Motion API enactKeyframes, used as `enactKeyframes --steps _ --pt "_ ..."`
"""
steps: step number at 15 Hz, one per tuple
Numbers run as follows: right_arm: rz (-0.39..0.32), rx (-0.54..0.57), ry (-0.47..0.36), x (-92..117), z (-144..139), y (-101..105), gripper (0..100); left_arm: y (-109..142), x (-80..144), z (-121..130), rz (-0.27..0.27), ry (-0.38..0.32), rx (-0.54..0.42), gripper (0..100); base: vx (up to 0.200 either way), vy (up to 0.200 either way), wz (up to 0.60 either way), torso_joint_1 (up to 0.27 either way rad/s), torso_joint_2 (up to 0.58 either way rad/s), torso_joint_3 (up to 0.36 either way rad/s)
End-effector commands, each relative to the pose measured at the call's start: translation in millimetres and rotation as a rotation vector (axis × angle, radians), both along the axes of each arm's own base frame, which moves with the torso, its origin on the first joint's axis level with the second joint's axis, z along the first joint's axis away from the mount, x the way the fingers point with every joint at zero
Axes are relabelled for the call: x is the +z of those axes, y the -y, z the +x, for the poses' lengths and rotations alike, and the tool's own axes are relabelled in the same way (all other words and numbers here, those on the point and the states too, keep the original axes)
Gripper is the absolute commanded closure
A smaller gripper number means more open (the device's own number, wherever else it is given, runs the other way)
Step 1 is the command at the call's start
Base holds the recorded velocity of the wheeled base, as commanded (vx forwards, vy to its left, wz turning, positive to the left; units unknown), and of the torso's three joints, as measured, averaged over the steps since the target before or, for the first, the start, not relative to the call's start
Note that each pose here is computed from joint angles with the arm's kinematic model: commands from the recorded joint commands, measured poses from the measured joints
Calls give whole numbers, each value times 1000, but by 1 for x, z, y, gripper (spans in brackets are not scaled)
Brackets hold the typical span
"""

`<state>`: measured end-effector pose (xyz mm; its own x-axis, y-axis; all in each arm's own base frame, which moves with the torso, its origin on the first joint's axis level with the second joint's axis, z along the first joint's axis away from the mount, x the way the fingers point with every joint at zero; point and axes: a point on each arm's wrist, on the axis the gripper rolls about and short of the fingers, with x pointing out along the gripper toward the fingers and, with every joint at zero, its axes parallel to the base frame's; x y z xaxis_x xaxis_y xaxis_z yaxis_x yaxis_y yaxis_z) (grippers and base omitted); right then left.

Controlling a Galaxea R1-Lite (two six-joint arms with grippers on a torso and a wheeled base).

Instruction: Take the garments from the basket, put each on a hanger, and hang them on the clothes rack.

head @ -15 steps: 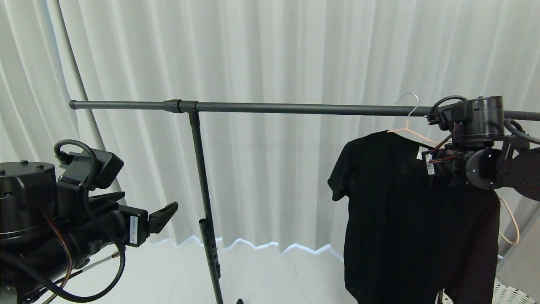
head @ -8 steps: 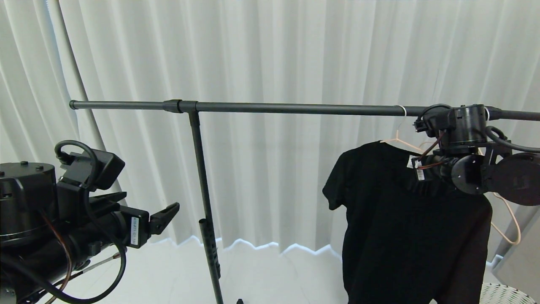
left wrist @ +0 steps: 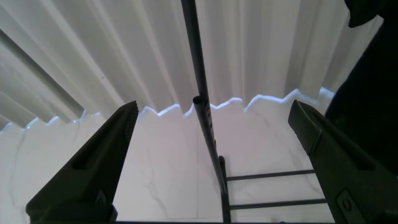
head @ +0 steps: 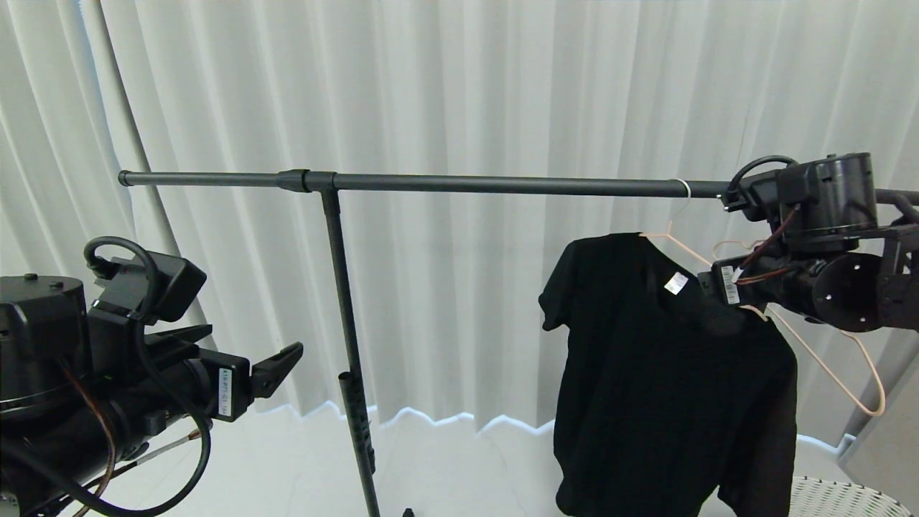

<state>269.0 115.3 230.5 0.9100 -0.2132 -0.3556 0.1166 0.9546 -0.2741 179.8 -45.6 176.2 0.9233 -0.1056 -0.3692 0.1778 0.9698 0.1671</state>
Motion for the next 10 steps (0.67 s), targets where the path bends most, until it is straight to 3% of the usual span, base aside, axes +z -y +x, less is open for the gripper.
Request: enactKeyframes --steps 1,4,5,7,10 --pt "28 38 50 17 -17 -1 0 0 1 0 -1 3 2 0 0 0 0 0 0 0" --pt "4 41 16 25 -32 6 0 -2 2 -1 2 10 13 0 0 0 0 0 0 0" --pt "-44 23 -55 32 -47 21 0 -3 3 -2 7 18 32 0 0 0 0 0 0 0" --pt "-80 45 -114 40 -70 38 0 -4 6 -5 12 35 58 0 0 0 0 0 0 0" --pt "-134 45 -129 42 -80 52 0 -6 7 -6 10 44 67 0 -200 0 0 9 5 4"
